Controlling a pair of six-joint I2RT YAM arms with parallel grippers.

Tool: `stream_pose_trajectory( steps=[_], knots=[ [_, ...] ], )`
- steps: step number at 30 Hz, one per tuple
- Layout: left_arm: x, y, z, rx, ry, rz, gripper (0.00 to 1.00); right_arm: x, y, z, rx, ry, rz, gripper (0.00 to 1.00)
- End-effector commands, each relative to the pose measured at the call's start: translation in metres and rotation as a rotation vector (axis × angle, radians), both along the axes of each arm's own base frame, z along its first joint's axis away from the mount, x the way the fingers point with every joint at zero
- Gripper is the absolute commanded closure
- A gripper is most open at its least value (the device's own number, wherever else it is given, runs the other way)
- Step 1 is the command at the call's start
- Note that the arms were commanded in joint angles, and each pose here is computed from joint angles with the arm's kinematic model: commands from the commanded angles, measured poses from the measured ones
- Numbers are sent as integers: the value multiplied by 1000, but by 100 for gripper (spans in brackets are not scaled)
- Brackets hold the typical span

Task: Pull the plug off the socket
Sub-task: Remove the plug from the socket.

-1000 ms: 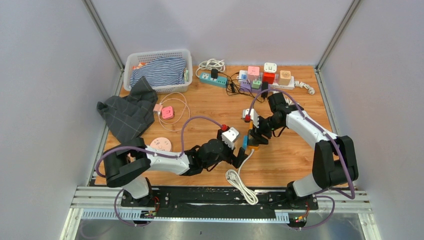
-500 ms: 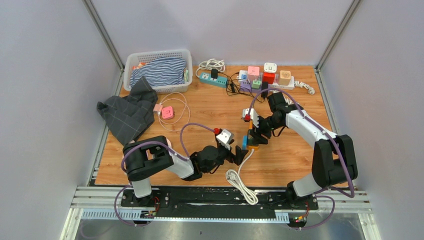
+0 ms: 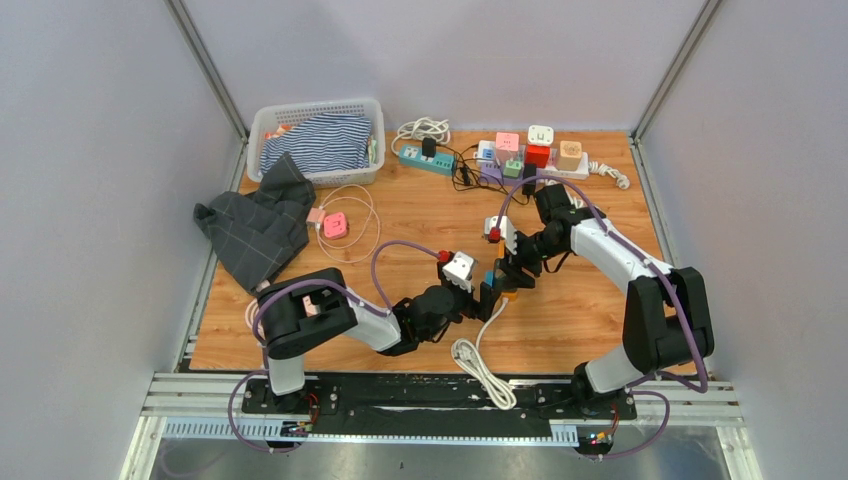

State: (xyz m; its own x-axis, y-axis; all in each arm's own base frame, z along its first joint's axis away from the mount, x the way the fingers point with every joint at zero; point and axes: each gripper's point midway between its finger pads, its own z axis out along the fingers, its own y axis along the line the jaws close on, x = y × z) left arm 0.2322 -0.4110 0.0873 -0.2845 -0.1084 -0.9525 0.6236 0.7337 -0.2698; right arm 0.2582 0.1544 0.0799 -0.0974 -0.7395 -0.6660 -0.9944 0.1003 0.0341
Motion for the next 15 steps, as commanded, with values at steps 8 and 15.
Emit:
stream_pose_trajectory(
  steps=[8, 15],
  knots=[
    [9, 18, -13, 105, -38, 80, 27, -44, 1, -18, -11, 226, 13, 100],
    [10, 23, -12, 146, -69, 82, 41, -46, 1, -19, -8, 233, 19, 100]
  ],
)
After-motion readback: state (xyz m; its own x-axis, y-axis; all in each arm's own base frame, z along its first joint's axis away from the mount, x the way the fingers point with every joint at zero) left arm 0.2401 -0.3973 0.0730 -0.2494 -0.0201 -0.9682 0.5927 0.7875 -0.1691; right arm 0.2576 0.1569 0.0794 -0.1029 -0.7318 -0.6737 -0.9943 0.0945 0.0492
